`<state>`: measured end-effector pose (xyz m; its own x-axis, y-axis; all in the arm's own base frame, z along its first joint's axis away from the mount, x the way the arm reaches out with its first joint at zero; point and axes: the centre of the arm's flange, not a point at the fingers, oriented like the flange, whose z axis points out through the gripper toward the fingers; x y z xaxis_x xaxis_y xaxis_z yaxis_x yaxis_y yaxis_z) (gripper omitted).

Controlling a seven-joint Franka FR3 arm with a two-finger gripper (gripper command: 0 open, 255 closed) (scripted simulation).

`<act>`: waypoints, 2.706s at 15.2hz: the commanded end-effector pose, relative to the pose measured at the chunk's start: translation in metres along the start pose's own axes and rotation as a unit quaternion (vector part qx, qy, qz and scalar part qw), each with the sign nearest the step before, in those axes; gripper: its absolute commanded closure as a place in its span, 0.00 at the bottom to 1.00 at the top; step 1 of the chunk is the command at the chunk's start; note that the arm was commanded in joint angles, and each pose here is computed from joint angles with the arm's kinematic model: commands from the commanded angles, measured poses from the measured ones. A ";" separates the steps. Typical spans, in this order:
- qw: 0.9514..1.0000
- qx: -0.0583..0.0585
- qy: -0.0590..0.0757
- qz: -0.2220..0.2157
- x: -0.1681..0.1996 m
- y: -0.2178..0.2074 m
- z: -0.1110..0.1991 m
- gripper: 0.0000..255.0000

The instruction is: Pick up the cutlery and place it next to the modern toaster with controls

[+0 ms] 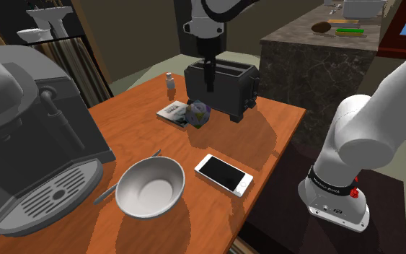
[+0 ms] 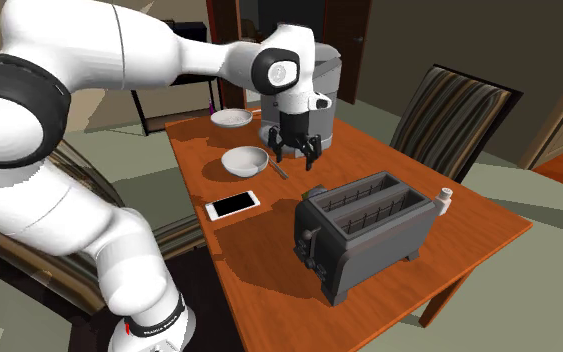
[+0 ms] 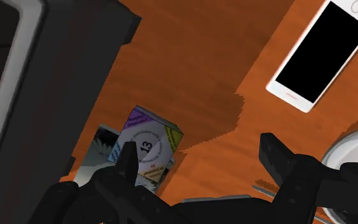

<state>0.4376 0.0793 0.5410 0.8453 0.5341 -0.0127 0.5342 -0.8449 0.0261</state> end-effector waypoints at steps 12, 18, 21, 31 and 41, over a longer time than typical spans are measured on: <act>0.970 0.017 0.010 -0.242 0.140 -0.055 0.073 0.00; 0.937 0.025 0.014 -0.349 0.192 -0.103 0.105 0.00; 0.915 0.028 0.017 -0.401 0.214 -0.131 0.121 0.00; 0.874 0.034 0.020 -0.485 0.243 -0.185 0.172 0.00; 0.874 0.034 0.020 -0.485 0.243 -0.186 0.185 0.00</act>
<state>0.5446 0.3612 0.3478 -0.0041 0.9992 0.0393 0.9993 0.0056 -0.0376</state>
